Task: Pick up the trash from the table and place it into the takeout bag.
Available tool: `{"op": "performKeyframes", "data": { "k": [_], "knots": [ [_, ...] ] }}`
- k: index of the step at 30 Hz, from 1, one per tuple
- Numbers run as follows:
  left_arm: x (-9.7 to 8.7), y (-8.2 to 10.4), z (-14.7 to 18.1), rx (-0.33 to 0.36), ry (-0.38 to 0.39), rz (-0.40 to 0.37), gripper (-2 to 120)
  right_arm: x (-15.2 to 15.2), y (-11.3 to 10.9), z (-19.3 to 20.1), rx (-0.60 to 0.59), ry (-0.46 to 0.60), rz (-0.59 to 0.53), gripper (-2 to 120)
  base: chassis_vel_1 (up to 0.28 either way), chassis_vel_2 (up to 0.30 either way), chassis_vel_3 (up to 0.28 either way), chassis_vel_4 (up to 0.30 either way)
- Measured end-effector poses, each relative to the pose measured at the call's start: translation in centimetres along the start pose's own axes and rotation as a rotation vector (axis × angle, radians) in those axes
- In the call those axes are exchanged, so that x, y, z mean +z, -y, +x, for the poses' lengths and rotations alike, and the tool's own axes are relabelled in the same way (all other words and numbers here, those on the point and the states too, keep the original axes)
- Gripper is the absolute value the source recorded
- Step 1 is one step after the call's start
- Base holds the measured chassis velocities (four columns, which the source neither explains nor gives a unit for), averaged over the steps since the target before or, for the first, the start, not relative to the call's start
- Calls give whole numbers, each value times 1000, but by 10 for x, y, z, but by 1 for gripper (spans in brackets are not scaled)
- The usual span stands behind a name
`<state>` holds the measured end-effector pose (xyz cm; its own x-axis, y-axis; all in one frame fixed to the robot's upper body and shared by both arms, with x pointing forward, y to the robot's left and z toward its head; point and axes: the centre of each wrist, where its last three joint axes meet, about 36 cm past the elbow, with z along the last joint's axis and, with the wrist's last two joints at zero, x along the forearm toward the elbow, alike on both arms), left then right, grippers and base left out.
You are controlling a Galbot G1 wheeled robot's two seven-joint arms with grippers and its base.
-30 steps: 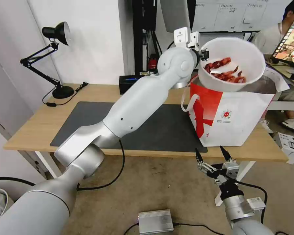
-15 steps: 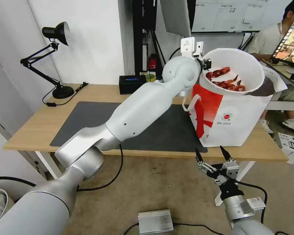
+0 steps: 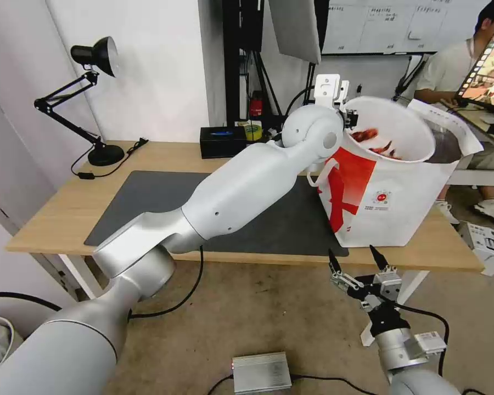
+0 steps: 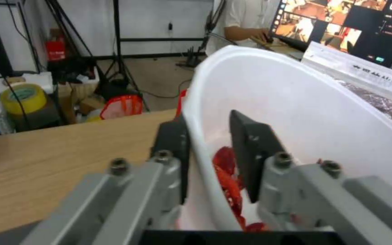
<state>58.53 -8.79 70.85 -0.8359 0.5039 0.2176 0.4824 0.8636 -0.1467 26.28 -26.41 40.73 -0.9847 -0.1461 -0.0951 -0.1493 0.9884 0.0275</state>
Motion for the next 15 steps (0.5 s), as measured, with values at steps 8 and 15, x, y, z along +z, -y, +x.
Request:
{"op": "performKeyframes", "data": {
  "k": [8,15],
  "knots": [
    [1,0,0,0,1,2,59,0,0,0,0,0,0,100,0,0,0,0],
    [6,2,0,5,-4,-1,81,0,0,0,0,0,0,100,0,0,0,0]
  ]
}}
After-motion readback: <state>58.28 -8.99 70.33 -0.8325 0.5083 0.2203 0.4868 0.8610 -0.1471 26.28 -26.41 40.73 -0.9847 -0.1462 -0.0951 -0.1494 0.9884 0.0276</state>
